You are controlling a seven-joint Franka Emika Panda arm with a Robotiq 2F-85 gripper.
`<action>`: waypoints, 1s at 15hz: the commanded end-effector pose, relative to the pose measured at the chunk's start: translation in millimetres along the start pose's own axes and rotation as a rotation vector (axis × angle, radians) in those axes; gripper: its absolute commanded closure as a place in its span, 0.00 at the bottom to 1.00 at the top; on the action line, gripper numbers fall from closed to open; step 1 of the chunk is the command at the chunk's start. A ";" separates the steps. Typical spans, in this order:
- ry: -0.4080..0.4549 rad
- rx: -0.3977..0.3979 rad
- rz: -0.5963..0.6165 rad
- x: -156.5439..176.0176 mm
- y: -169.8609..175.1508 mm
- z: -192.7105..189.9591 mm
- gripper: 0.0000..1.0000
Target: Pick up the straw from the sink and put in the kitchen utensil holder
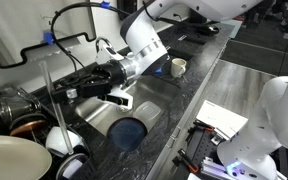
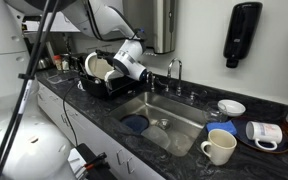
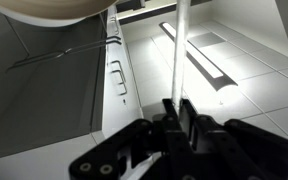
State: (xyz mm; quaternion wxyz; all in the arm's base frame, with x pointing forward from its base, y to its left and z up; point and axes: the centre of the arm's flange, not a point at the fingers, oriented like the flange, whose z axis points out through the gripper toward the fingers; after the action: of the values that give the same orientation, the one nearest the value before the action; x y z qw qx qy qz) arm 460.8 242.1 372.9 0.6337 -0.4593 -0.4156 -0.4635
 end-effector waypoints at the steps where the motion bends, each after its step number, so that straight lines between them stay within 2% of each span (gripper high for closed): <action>1: -0.095 -0.005 -0.032 -7.6 11.6 10.1 0.97; 5: -0.190 -0.053 -0.090 -13.1 20.3 22.6 0.97; 15: -0.287 -0.132 -0.128 -38.8 39.3 69.9 0.97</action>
State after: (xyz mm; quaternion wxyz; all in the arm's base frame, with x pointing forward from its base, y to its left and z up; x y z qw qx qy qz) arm 473.1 305.2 355.0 0.5231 -0.5287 -0.4956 -0.4486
